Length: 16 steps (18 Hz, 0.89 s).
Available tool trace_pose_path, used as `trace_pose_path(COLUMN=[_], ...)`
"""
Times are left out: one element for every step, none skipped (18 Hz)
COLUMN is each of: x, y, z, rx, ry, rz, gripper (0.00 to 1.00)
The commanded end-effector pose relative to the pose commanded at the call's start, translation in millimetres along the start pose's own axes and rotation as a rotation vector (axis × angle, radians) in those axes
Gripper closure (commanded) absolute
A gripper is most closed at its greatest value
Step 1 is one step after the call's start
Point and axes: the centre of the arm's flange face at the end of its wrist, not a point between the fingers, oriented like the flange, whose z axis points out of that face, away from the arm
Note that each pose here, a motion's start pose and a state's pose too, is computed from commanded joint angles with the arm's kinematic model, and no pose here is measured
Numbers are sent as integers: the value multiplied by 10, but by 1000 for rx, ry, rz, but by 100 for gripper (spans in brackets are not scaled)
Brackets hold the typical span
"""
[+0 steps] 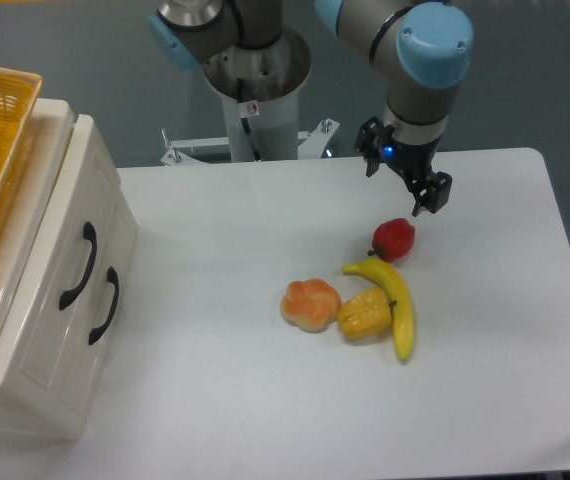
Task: Slide the top white drawer open
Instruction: 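Move the gripper across the table toward the white cabinet's top drawer handle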
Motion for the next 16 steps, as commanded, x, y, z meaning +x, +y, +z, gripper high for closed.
trace_pose_path(x=[-19,-1,42,65,75,90,131,158,175,196,224,237,251,268,288,311], y=[-25,-95,-198,-278,-315,-365,-447,-527,-596,-674,-746,-774,-803,-837,-867,-913], z=[-8,4,14,47,64,90,99,126,93,96,121,120,119,116,116,103], rx=[13,21,31,38,41,42,39,38,42,54,67,79,93,104,104,104], ry=[-2,-1,3,12,17,23,26,32,29,36,49,56,64,69,71,71], rz=[-34,-60,-69,-82,-98,-117,-137,-165,-206,-246,-272,-289,-297,-308,-327,-358], gripper=[0,0,0,0,0,0,0,0,0,0,0,0,0,0,0,0])
